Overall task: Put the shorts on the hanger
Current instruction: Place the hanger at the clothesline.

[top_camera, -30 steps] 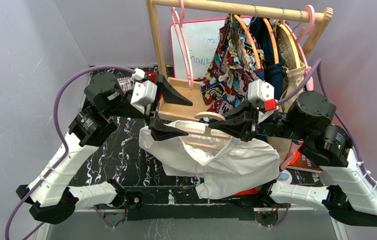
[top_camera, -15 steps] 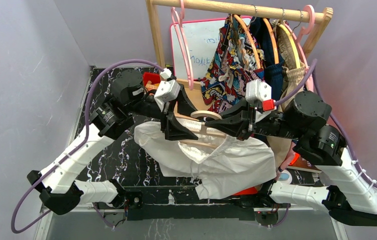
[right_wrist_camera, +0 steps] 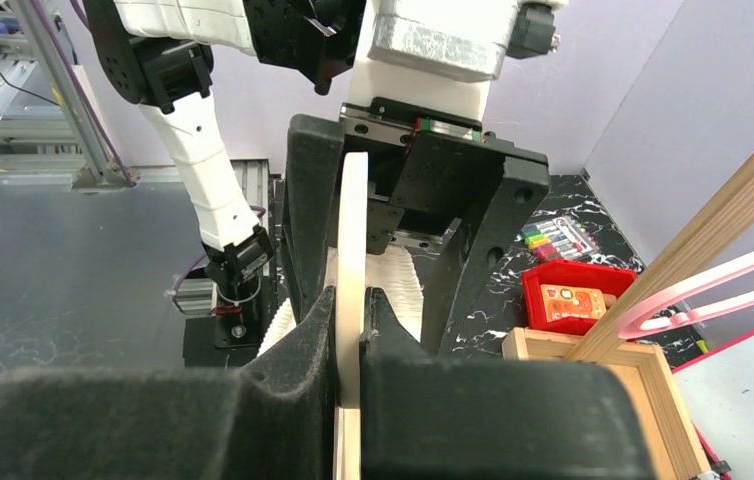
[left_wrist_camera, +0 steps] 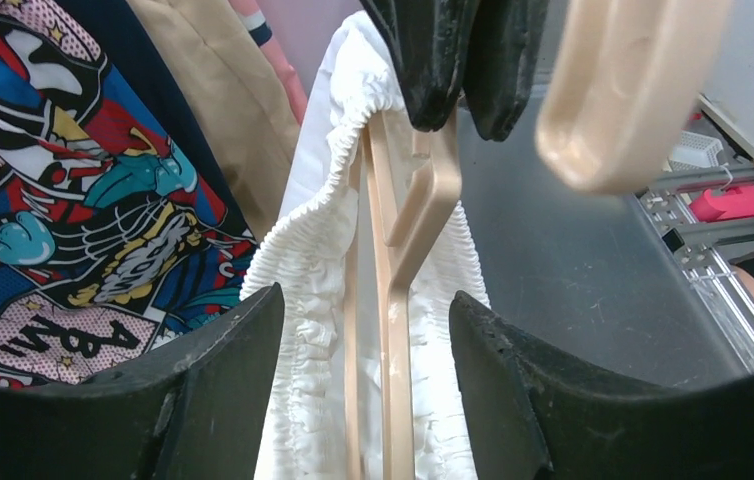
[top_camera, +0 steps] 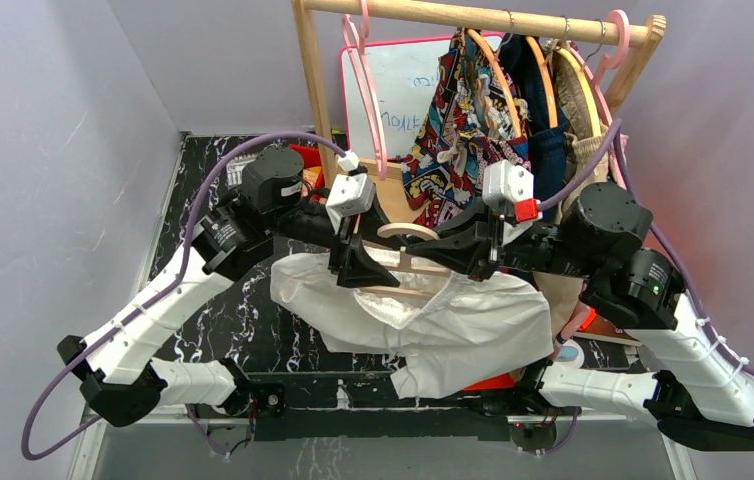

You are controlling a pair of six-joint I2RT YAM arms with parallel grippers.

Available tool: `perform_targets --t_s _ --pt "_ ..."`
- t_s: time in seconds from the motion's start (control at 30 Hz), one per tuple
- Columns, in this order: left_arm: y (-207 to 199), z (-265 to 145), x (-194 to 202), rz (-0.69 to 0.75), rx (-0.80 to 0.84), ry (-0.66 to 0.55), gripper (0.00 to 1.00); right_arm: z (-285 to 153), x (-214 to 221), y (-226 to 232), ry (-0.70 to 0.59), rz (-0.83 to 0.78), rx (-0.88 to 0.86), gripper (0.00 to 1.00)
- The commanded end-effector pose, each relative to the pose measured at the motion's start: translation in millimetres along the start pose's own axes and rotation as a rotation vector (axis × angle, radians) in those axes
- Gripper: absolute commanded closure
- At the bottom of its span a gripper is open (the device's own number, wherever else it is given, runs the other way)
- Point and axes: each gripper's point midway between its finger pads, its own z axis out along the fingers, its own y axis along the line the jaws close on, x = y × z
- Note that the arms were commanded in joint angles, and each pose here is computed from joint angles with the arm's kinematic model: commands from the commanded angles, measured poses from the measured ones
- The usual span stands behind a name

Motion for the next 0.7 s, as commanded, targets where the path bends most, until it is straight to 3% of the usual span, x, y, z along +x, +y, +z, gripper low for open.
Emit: perform_targets --t_s 0.0,0.23,0.53,0.67 --pt "4.4 3.2 18.7 -0.017 -0.017 0.066 0.46 -3.4 -50.5 -3.9 -0.185 -0.079 0.022 1.0" --pt "9.1 0.4 21.9 0.005 -0.051 0.078 1.0 -5.0 -53.0 -5.6 -0.208 -0.083 0.037 1.0" --pt "14.1 -8.7 12.5 0.08 -0.138 0.043 1.0 -4.7 -35.7 -5.9 -0.151 -0.064 0.04 1.0" --pt "12.8 -15.5 1.5 0.155 -0.184 -0.03 1.0 -8.8 -25.1 -2.3 -0.119 -0.055 0.032 0.72"
